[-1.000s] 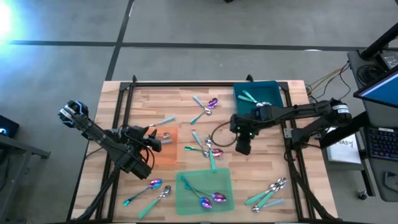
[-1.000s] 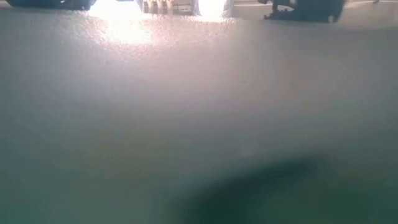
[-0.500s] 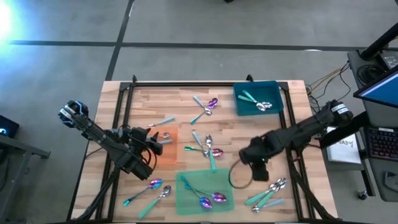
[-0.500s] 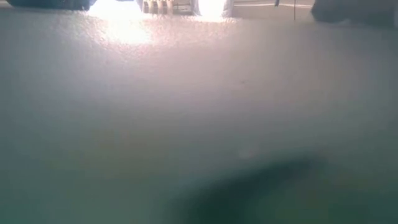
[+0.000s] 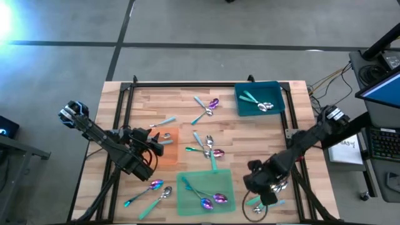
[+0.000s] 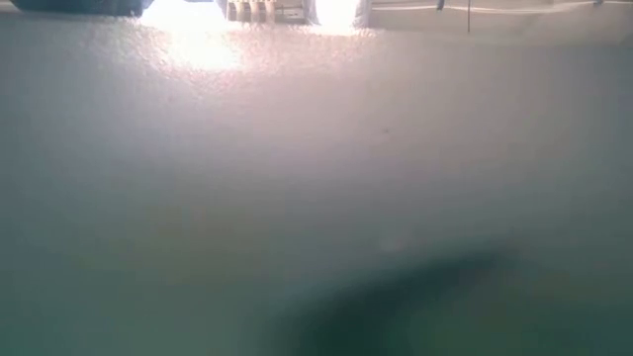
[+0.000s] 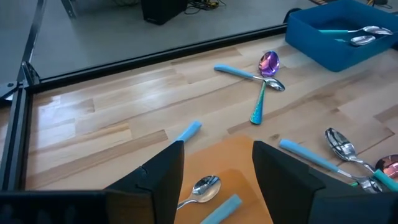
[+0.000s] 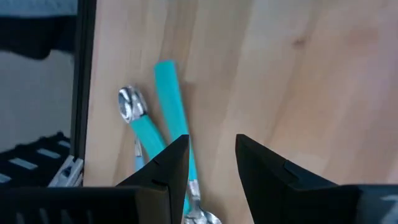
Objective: Sort silverware by color (type)
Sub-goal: Put the bottom right green spoon into the blue bin
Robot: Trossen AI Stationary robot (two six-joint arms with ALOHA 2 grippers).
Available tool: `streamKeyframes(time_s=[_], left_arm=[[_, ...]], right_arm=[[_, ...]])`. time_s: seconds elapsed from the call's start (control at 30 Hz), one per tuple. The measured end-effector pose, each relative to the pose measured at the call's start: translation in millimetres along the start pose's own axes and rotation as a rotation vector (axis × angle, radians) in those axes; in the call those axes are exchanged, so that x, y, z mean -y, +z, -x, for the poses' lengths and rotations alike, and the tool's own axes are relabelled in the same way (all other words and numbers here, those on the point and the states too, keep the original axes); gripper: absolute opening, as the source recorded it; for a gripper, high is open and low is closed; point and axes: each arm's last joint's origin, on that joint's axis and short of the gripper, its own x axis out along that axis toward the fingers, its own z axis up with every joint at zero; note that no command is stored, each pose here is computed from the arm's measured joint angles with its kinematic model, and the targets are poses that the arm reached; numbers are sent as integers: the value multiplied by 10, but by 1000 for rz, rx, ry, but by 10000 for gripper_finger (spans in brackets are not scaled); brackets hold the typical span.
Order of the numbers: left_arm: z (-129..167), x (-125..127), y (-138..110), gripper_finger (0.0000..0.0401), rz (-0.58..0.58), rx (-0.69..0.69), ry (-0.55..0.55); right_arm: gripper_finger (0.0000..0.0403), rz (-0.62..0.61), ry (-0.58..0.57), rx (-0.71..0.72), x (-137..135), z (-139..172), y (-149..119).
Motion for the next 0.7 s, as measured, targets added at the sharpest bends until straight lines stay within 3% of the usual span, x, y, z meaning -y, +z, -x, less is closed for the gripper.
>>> streamKeyframes(time_s=[0.27, 0.7], left_arm=[[0, 12, -5, 175, 14, -3, -8], [0, 21, -8, 175, 32, -6, -13]], right_arm=[[121, 70, 0, -63, -188, -328, -43], [121, 69, 8, -150, -199, -587, -59]])
